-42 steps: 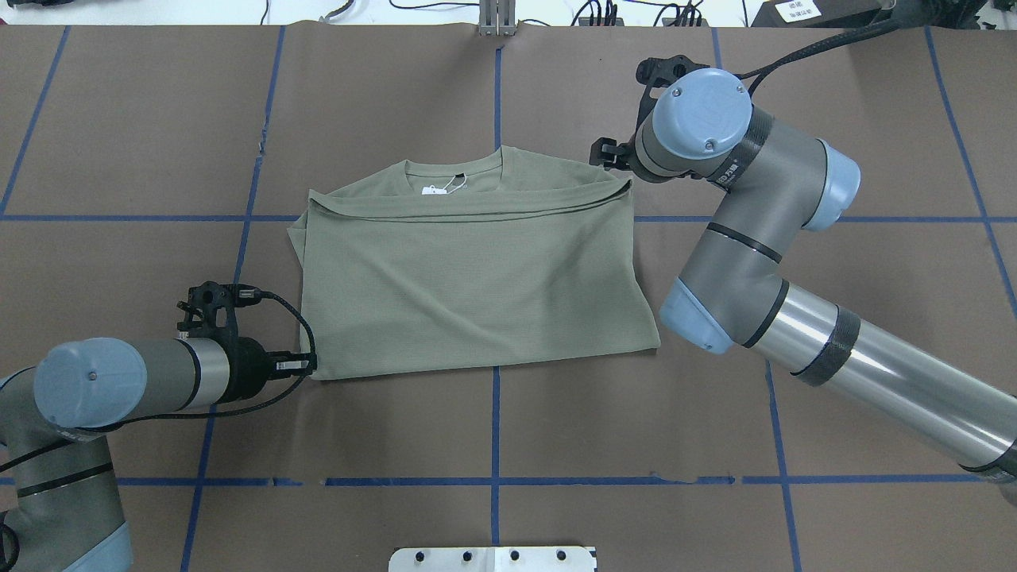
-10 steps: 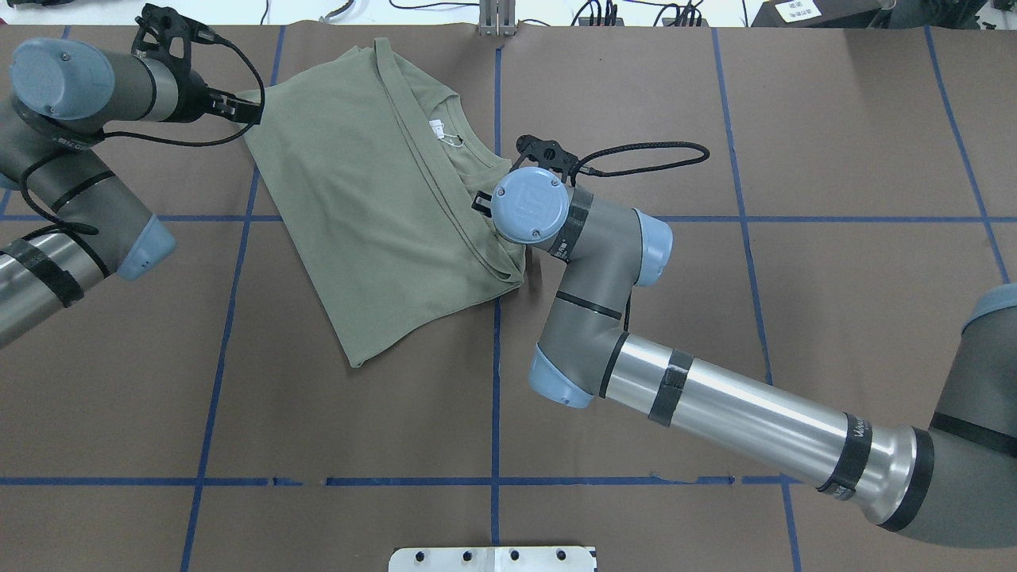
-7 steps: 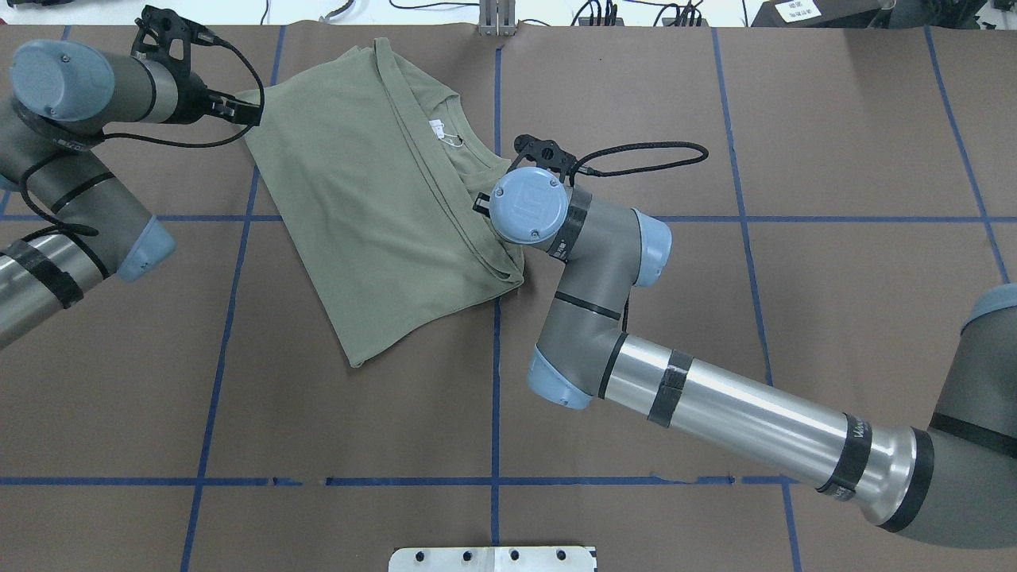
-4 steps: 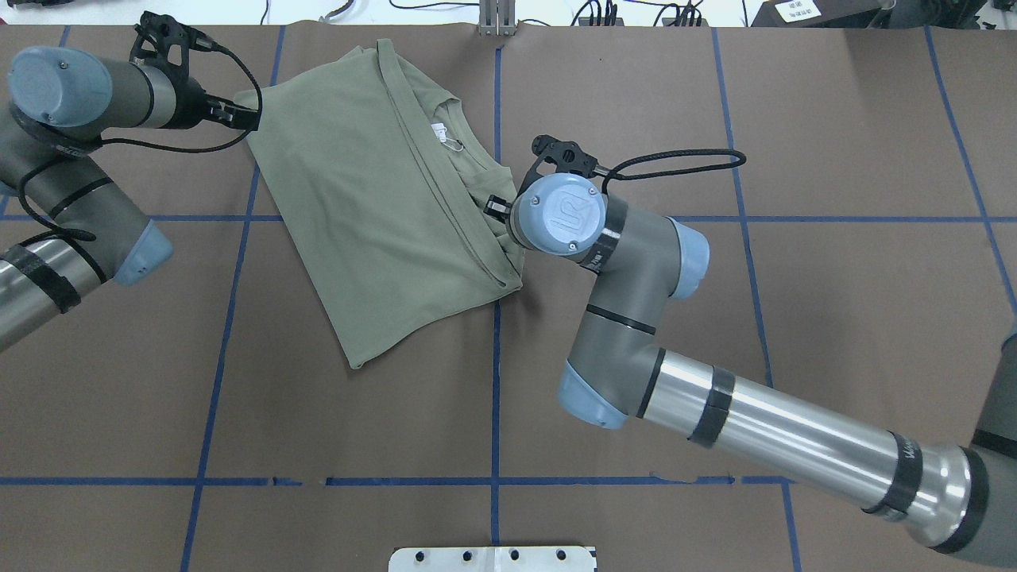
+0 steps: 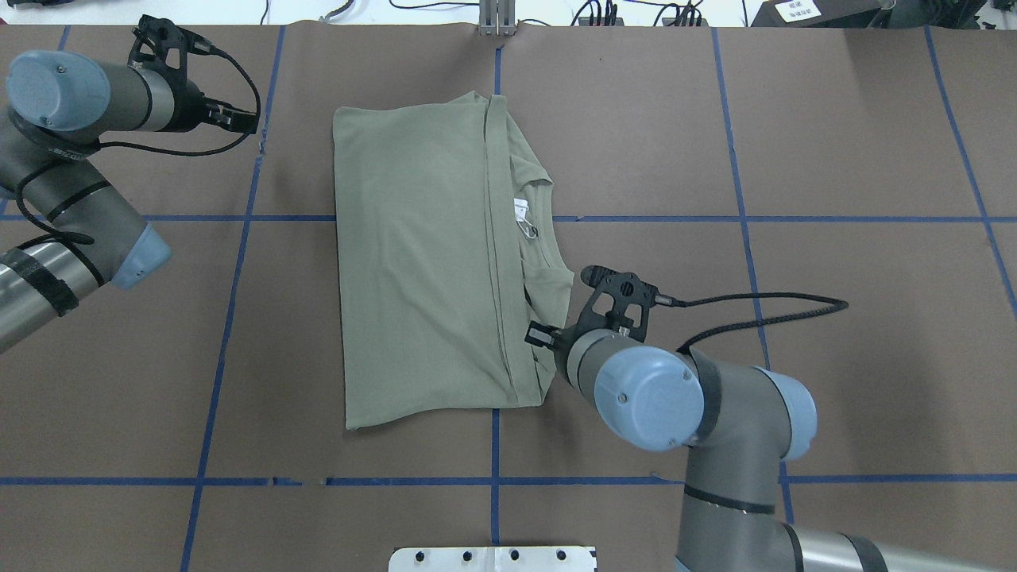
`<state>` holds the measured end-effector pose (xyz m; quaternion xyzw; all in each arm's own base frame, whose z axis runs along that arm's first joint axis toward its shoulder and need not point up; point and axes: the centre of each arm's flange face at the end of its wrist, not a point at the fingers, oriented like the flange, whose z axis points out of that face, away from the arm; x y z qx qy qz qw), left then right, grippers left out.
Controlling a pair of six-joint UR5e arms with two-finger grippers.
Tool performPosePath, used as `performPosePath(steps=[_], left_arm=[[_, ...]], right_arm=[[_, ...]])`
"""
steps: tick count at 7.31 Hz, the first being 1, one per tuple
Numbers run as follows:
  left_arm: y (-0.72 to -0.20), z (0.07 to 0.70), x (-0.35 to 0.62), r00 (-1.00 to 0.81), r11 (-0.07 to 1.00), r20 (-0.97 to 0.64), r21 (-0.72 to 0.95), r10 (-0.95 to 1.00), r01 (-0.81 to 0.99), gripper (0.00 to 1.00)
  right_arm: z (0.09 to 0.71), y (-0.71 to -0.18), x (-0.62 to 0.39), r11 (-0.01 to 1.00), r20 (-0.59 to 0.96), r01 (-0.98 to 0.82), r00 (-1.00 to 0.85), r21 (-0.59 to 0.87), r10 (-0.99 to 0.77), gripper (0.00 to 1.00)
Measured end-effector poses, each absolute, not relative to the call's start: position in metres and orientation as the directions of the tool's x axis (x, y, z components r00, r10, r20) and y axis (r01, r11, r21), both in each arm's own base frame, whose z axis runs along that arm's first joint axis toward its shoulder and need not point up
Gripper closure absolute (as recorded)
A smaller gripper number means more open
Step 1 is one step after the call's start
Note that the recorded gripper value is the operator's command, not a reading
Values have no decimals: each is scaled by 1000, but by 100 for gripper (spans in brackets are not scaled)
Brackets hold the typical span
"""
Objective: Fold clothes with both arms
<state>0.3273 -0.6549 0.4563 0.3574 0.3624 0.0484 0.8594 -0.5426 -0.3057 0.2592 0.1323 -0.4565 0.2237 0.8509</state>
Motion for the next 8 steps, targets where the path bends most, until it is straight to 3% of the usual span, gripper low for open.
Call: performPosePath(steps=[2,3,4,6,8], left_arm=[[-651,459,326,724,728,-592,661,354,184,0],[-651,458,325,722,725,-593,663,357,187,0],[-650,458,325,720,723,-594,665,359,187,0],[-650,458,325,720,723,-594,665,360,188,0],[-650,457,325,719,722,-594,666,360,188,0]], right_arm=[[279,-261,-529,866,832,-497,500,48,240,100],[287,-248,-521,867,830,-494,506,57,234,13],[291,-239,-514,867,830,-495,506,59,233,0],[285,-237,-514,875,823,-478,527,81,211,0],[251,-276,-530,903,785,-404,603,148,141,0]])
